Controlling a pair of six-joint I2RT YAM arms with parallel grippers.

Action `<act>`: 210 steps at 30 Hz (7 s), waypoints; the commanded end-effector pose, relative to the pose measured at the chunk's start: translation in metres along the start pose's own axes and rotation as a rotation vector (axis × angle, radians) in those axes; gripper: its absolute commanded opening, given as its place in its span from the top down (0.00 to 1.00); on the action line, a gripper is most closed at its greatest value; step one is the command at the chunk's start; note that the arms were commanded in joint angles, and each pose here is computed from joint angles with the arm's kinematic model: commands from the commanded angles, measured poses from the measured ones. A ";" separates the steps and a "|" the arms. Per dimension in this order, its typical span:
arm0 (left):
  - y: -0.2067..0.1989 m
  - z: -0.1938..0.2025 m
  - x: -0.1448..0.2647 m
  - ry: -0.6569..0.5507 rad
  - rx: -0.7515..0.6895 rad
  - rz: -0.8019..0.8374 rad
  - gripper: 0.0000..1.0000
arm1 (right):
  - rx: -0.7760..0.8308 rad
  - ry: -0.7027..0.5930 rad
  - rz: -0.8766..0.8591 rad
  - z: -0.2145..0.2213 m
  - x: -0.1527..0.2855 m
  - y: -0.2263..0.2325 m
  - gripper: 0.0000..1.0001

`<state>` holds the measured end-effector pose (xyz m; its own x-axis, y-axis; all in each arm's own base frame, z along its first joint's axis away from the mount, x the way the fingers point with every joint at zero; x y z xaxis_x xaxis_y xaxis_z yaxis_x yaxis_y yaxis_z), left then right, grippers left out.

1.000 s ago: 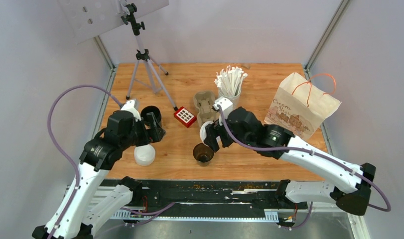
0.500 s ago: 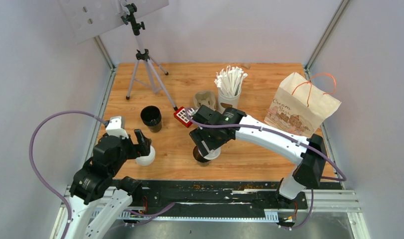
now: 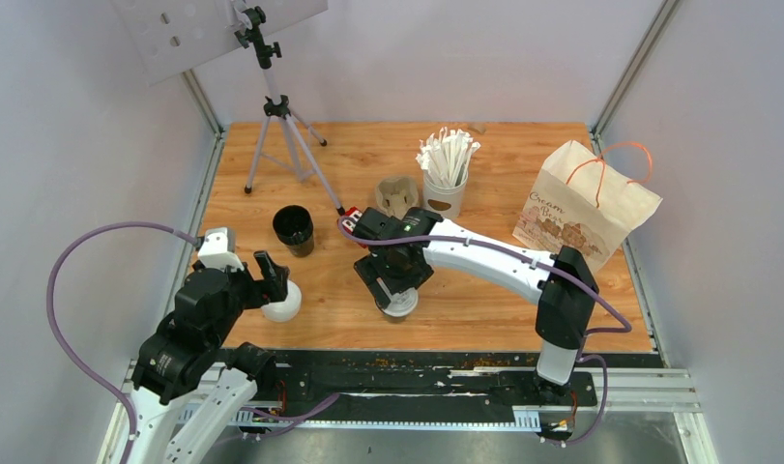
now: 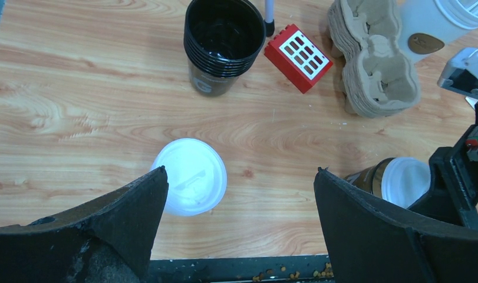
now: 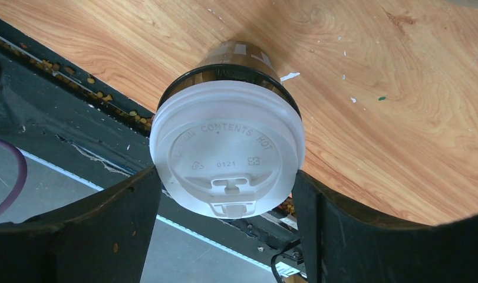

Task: Pack the takeout coffee

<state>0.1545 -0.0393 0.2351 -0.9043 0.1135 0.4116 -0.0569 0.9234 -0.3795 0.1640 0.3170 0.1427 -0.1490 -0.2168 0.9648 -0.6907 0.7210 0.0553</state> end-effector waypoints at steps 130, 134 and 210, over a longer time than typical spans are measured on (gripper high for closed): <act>-0.075 0.214 -0.091 0.756 0.187 0.287 0.60 | -0.107 -0.234 -0.366 0.026 -0.056 -0.045 0.49; -0.076 0.214 -0.093 0.759 0.181 0.284 0.60 | -0.122 -0.238 -0.366 0.029 -0.058 -0.045 0.50; -0.089 0.219 -0.070 0.820 0.351 0.268 0.62 | -0.191 -0.324 -0.426 0.016 -0.050 -0.036 0.50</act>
<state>0.1422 -0.2363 0.1016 -0.3502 0.7787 0.5205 -0.0727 0.5314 -0.8440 0.1846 0.3033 0.1046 -0.1081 -0.7351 0.6693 -0.5912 0.5888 0.5512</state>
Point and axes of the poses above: each gripper's point midway between its finger pads, its own x axis back along the fingers, its own y axis along the line the jaws close on, z = x × y, the point moved 1 cm from there along x, back along the fingers, and after that the axes turned 7 degrees about x, right-handed, at the moved point
